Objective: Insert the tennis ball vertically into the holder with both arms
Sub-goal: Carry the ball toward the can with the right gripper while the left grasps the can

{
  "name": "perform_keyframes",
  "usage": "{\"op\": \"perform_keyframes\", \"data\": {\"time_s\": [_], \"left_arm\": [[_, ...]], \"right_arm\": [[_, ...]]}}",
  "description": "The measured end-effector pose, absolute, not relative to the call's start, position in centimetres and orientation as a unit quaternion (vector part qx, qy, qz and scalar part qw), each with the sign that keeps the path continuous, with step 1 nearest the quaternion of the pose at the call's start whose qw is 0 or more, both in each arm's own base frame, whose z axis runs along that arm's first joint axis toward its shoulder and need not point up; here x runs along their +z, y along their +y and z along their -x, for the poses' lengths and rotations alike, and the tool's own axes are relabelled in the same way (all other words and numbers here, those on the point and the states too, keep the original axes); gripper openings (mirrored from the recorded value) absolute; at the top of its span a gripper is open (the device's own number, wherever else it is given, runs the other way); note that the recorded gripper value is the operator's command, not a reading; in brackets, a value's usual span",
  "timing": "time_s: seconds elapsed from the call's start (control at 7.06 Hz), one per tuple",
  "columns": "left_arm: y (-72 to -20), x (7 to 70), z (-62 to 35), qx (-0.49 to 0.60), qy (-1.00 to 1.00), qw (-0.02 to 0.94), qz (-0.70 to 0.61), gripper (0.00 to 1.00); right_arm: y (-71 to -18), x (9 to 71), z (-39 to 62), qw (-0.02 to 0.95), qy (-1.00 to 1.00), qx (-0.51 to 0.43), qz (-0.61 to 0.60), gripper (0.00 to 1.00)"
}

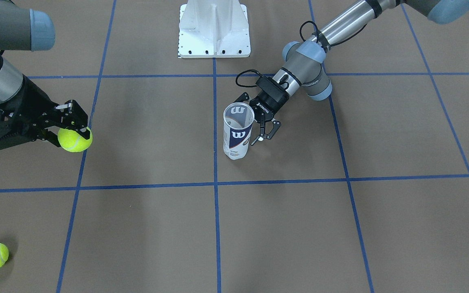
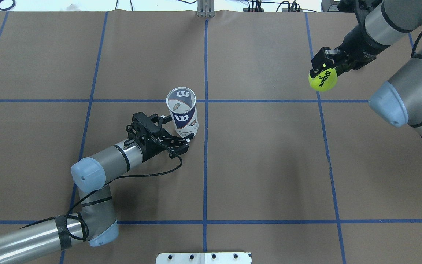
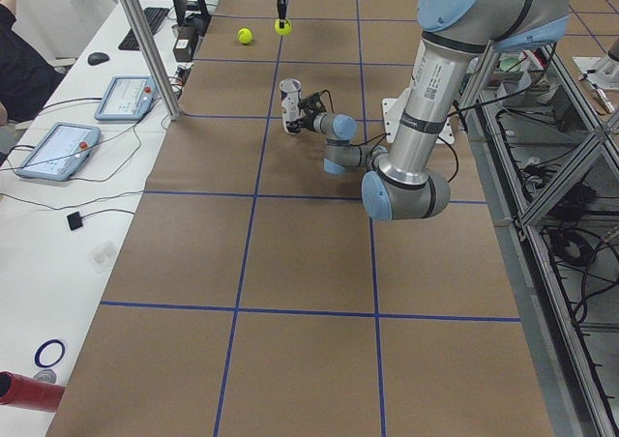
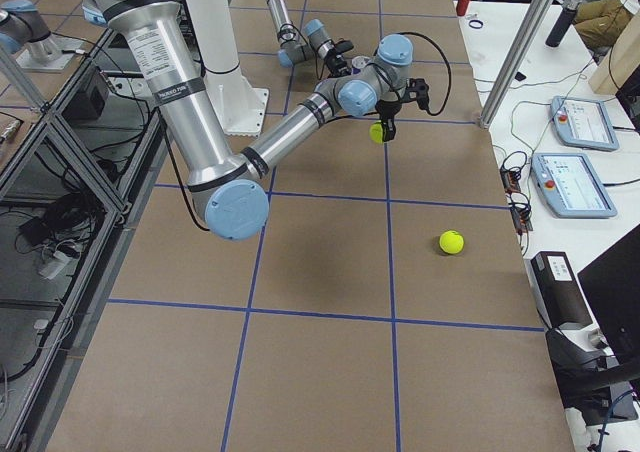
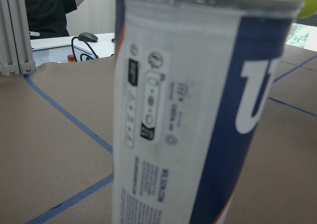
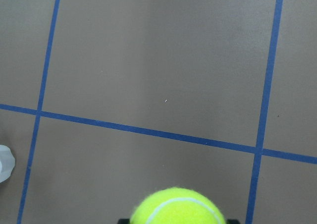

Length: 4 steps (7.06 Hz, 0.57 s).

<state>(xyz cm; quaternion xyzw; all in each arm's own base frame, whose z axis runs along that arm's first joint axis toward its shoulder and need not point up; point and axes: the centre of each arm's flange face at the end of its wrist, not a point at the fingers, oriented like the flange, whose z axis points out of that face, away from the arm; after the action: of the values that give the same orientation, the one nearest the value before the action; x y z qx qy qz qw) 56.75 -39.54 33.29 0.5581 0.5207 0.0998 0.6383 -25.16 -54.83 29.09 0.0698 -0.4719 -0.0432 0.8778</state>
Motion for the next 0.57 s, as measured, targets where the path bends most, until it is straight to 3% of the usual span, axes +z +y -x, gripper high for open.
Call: {"op": "perform_keyframes", "data": {"time_s": [0.57], "left_arm": [[-40.0, 32.6, -57.6, 0.097, 0.518, 0.639, -0.56, 0.99]], "right_arm": [[-54.8, 27.9, 25.3, 0.872, -0.482, -0.036, -0.074, 0.0]]}}
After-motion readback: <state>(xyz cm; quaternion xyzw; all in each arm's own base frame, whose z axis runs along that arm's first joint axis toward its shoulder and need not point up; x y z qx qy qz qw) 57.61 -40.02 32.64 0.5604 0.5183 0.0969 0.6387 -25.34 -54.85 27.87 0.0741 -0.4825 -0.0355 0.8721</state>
